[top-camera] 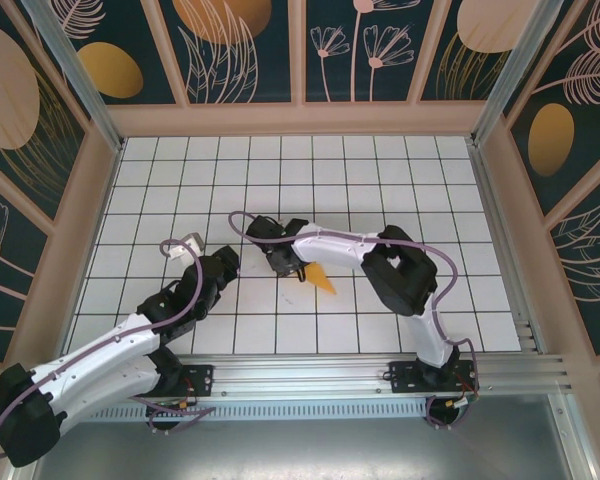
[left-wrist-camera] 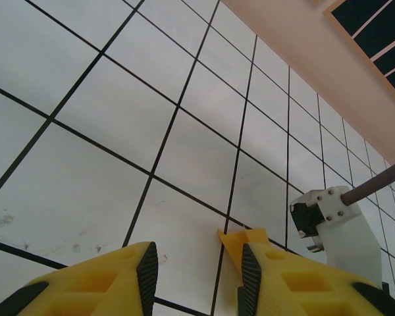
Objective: Fold a paper plane with a square sheet of paper (pick it up from the middle)
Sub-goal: Turn over the paper at the center of the table.
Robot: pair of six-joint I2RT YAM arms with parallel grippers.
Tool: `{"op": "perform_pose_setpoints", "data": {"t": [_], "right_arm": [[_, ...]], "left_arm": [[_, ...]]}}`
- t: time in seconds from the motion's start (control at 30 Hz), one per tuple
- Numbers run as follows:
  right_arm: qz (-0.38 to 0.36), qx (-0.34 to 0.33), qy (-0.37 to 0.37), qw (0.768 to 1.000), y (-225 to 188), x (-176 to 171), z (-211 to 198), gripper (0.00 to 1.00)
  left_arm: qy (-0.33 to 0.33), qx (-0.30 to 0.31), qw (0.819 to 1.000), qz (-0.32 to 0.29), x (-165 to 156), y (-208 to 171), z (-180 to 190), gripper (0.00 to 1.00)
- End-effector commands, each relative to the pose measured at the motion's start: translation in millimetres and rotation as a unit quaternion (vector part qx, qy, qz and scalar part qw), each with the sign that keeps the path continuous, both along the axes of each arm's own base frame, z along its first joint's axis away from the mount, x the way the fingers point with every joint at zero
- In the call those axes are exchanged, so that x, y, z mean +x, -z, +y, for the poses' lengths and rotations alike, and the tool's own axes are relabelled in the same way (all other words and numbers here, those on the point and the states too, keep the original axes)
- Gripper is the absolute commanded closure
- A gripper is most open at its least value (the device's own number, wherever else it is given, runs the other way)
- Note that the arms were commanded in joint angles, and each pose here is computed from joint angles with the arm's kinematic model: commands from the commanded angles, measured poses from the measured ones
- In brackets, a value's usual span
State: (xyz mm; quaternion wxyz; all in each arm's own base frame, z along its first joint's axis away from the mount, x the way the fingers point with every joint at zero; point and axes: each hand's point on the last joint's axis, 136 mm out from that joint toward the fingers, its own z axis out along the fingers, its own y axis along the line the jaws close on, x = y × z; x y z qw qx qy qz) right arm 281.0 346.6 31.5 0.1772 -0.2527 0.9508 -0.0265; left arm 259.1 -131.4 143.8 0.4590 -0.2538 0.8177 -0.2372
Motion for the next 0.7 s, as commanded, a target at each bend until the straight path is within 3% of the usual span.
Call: {"op": "perform_pose_setpoints", "data": {"t": [0.0,0.03,0.07,0.3,0.33,0.5,0.67], "right_arm": [[0.029,0.067,-0.023,0.997,-20.2,-11.0,22.6,0.52],[0.033,0.083,-0.029,0.996,-26.6,-12.9,24.6,0.42],[0.032,0.095,-0.032,0.994,-34.1,-13.7,26.3,0.38],[0.044,0.243,-0.037,0.968,-83.5,-18.4,18.2,0.36],[0.046,0.26,-0.025,0.964,-85.6,-15.1,10.0,0.39],[0.101,0.346,-0.015,0.933,-82.7,-19.5,-17.2,0.73],[0.153,0.368,-0.038,0.916,-68.6,-41.3,-21.9,0.82]], "left_arm": [[-0.005,0.006,1.0,0.009,-2.8,8.0,5.0,0.59],[-0.003,0.007,1.0,0.009,-2.8,8.4,4.2,0.59],[0.0,0.005,1.0,0.01,-2.9,8.6,3.0,0.58],[0.044,-0.011,0.999,0.026,-3.7,18.1,-17.2,0.57],[0.057,-0.015,0.998,0.031,-3.8,20.7,-23.3,0.57],[0.113,-0.035,0.991,0.06,-4.3,35.2,-52.6,0.54],[0.17,-0.061,0.98,0.087,-3.6,46.8,-85.4,0.54]]}}
